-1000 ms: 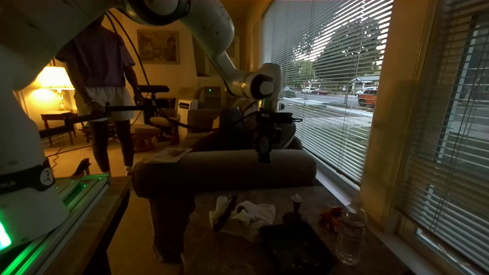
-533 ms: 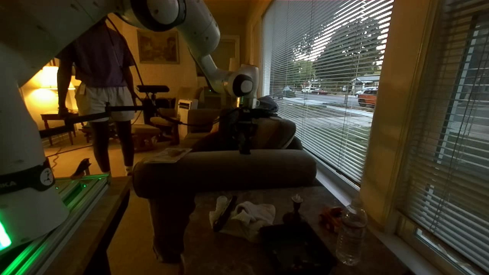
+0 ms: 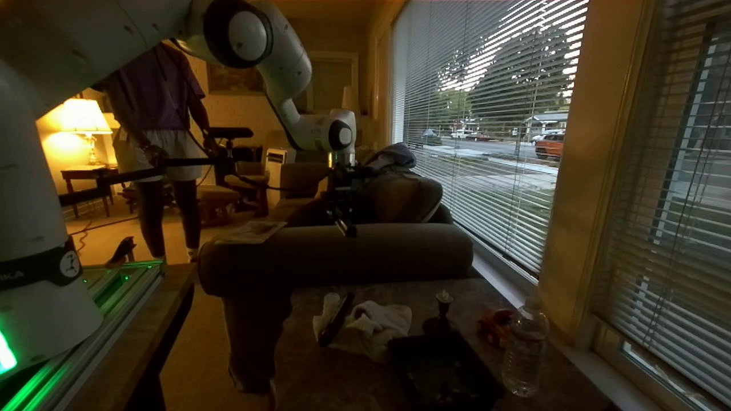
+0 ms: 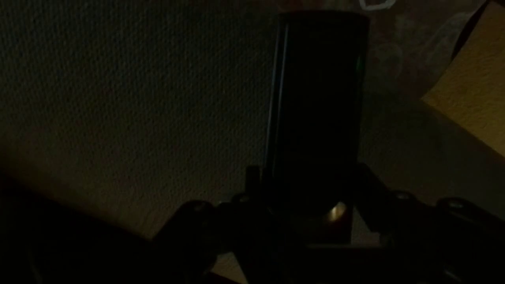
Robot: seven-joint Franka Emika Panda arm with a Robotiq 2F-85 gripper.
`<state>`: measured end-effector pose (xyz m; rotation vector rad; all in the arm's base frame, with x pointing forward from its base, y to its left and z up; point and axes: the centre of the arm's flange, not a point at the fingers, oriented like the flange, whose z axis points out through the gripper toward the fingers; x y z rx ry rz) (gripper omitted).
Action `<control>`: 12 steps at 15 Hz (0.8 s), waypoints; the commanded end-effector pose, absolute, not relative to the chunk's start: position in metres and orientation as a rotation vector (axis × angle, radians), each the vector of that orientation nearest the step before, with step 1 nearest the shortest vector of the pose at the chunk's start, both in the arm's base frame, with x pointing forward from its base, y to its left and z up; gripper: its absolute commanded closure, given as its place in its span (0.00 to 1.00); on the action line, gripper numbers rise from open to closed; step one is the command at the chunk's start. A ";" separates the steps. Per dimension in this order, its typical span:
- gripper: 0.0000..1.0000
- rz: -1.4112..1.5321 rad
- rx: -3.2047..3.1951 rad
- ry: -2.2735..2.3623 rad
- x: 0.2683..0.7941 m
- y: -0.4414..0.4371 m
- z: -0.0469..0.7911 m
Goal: Put the black object on the arm rest
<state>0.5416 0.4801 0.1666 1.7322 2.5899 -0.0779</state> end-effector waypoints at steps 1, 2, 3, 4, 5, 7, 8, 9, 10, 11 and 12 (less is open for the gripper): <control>0.66 -0.085 1.533 2.592 0.537 0.513 0.155; 0.66 -0.086 1.487 2.584 0.534 0.518 0.152; 0.66 -0.081 1.443 2.573 0.531 0.524 0.149; 0.66 -0.081 1.412 2.572 0.529 0.529 0.147; 0.66 -0.075 1.382 2.567 0.528 0.533 0.146; 0.66 -0.063 1.341 2.555 0.526 0.539 0.142; 0.28 -0.059 1.325 2.547 0.525 0.541 0.143; 0.13 -0.061 1.312 2.539 0.525 0.542 0.143; 0.08 -0.064 1.306 2.534 0.524 0.543 0.145; 0.02 -0.074 1.306 2.529 0.523 0.543 0.150; 0.00 -0.084 1.317 2.525 0.522 0.543 0.154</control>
